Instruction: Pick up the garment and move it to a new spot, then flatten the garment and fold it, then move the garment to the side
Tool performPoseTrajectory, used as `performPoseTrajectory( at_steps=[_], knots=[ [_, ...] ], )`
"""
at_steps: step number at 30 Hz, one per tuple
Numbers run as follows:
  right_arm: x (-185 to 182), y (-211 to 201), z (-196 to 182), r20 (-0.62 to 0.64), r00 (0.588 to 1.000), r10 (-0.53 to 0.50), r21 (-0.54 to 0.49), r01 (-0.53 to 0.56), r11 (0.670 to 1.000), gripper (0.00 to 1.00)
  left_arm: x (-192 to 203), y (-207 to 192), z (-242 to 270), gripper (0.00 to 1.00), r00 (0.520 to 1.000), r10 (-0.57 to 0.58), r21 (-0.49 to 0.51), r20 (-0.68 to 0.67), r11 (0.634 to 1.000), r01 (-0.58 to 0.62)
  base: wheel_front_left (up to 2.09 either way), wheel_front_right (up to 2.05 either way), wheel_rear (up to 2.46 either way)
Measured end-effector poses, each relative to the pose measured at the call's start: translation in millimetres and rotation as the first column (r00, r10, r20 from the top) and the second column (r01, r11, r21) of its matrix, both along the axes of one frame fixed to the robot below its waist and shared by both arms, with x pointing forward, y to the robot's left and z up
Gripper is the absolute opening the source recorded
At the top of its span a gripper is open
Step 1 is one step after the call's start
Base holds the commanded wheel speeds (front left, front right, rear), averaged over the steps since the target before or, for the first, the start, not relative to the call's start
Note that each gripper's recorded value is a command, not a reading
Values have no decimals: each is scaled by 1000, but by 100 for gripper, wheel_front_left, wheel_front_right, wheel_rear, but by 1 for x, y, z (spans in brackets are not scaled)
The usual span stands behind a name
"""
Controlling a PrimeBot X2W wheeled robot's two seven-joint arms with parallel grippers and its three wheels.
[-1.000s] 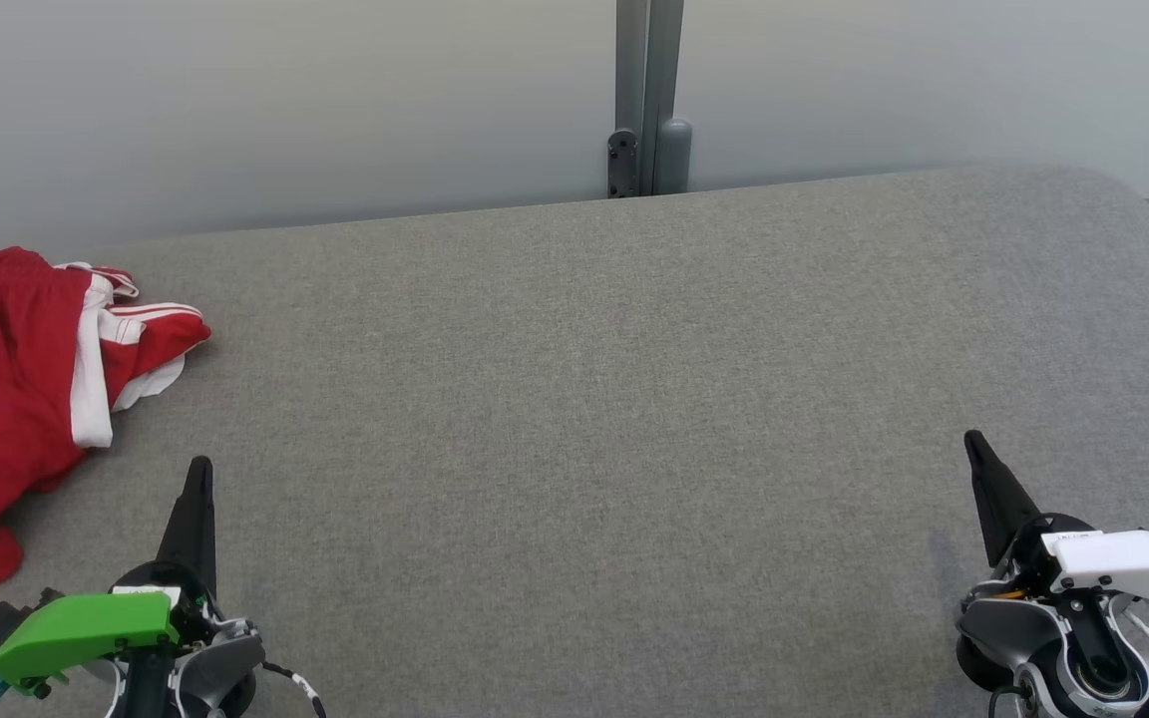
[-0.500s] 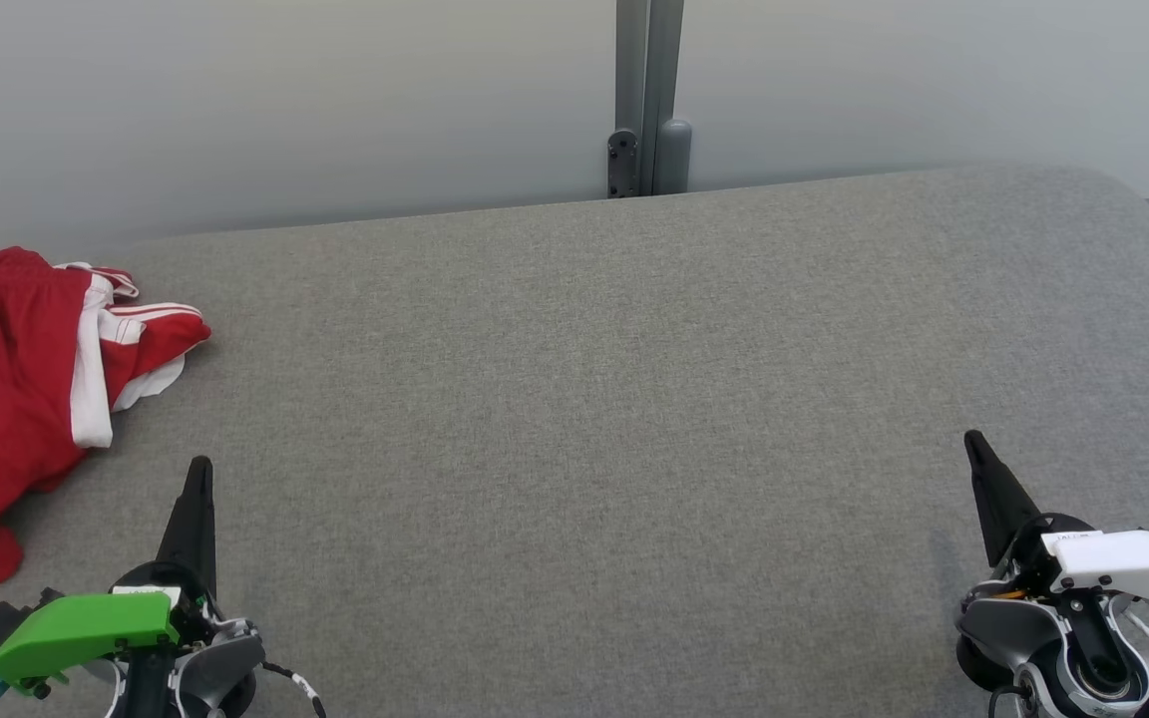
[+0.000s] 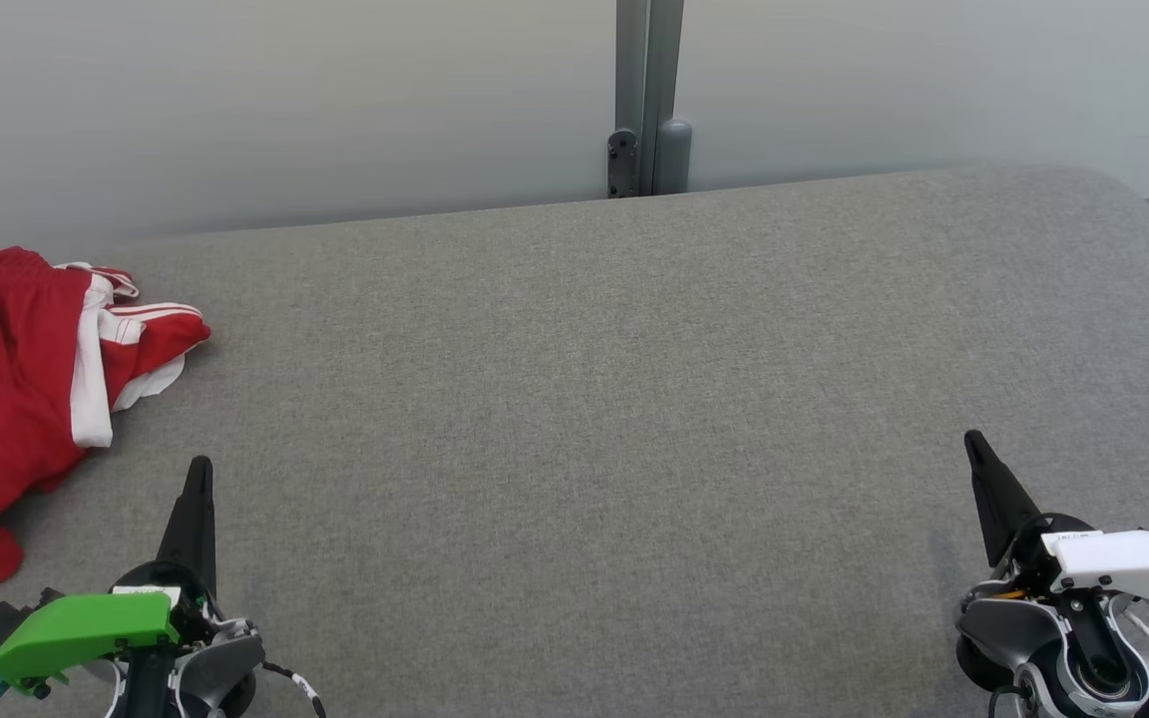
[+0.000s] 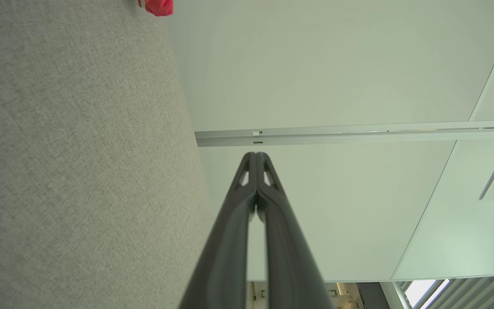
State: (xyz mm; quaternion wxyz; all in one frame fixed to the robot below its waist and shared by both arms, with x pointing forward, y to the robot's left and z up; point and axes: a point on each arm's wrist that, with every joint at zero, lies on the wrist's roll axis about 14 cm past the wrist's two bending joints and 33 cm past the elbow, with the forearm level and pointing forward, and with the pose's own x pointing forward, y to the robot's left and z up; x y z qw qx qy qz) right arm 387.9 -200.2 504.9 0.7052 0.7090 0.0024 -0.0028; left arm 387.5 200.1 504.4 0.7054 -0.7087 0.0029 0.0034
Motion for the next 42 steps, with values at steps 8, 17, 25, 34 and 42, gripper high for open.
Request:
performPoseTrajectory(
  at_steps=[8,17,25,34,42],
  knots=[
    [0,0,0,0,1000,0,0,0,1000,0,0,0,0,0,1000,0,0,0,1000,0,0,0,0],
    [0,0,0,0,1000,0,0,0,1000,0,0,0,0,0,1000,0,0,0,1000,0,0,0,0],
    [0,0,0,0,1000,0,0,0,1000,0,0,0,0,0,1000,0,0,0,1000,0,0,0,0],
    [0,0,0,0,1000,0,0,0,1000,0,0,0,0,0,1000,0,0,0,1000,0,0,0,0],
    [0,0,0,0,1000,0,0,0,1000,0,0,0,0,0,1000,0,0,0,1000,0,0,0,0]
  ],
)
